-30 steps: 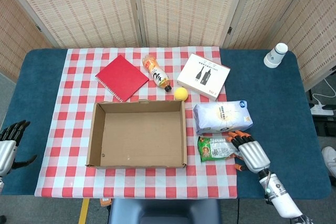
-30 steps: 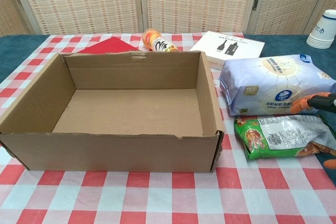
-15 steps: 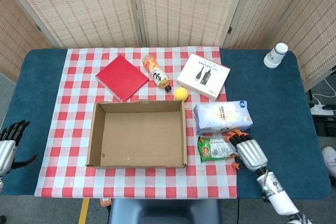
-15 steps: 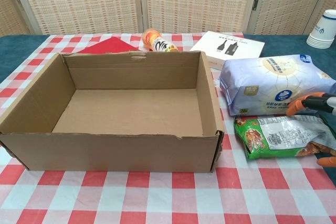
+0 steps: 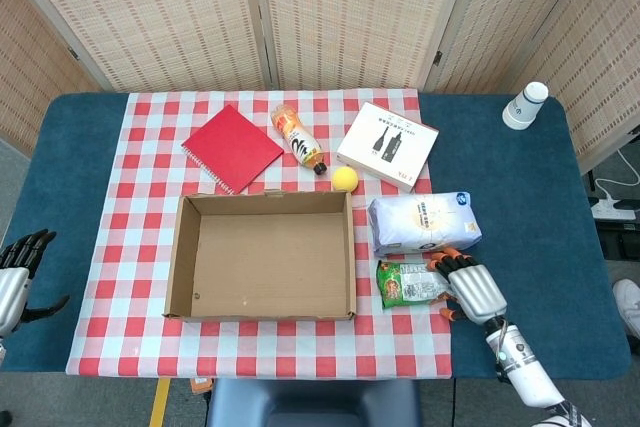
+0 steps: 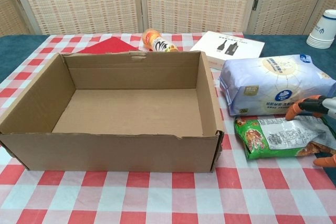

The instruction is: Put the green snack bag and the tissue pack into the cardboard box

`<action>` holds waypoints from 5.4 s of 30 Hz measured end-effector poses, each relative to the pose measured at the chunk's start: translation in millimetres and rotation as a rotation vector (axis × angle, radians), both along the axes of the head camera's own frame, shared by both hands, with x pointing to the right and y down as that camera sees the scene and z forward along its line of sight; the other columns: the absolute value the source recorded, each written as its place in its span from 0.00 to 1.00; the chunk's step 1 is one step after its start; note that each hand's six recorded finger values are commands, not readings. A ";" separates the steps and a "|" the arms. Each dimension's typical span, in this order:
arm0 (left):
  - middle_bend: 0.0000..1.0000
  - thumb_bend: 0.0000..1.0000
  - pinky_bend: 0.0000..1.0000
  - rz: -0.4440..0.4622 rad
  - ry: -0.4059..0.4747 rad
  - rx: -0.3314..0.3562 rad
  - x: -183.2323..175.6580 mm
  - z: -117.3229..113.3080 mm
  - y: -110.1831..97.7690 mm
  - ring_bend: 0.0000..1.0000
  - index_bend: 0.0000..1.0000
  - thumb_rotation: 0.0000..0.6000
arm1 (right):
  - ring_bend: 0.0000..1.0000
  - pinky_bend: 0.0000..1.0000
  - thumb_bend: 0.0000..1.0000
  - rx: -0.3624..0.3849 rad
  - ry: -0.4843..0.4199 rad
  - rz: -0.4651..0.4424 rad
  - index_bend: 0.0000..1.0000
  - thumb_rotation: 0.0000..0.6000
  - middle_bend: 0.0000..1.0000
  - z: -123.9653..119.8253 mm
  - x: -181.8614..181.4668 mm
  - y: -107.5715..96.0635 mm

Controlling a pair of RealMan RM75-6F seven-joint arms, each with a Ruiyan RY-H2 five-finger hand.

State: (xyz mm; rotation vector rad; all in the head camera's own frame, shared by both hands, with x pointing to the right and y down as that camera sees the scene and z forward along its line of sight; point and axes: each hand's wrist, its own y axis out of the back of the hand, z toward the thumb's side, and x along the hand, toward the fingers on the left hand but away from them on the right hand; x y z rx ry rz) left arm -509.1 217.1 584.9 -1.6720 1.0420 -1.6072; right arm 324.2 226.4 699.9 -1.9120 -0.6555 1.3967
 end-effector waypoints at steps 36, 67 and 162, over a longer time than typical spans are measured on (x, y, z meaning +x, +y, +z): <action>0.00 0.20 0.09 -0.007 0.001 0.008 -1.7 -2.1 -0.9 0.00 0.04 1.00 | 0.47 0.67 0.37 0.138 -0.047 0.012 0.75 1.00 0.49 -24.5 -5.0 -9.5; 0.00 0.20 0.09 -0.024 0.000 0.013 -7.0 -6.4 -1.0 0.00 0.04 1.00 | 0.49 0.69 0.37 0.350 -0.294 -0.304 0.76 1.00 0.50 -92.1 -210.4 -115.5; 0.00 0.20 0.09 -0.026 0.000 -0.001 -8.8 -1.7 -1.9 0.00 0.04 1.00 | 0.00 0.00 0.00 -0.150 0.222 -0.106 0.00 1.00 0.00 0.0 -36.6 -144.9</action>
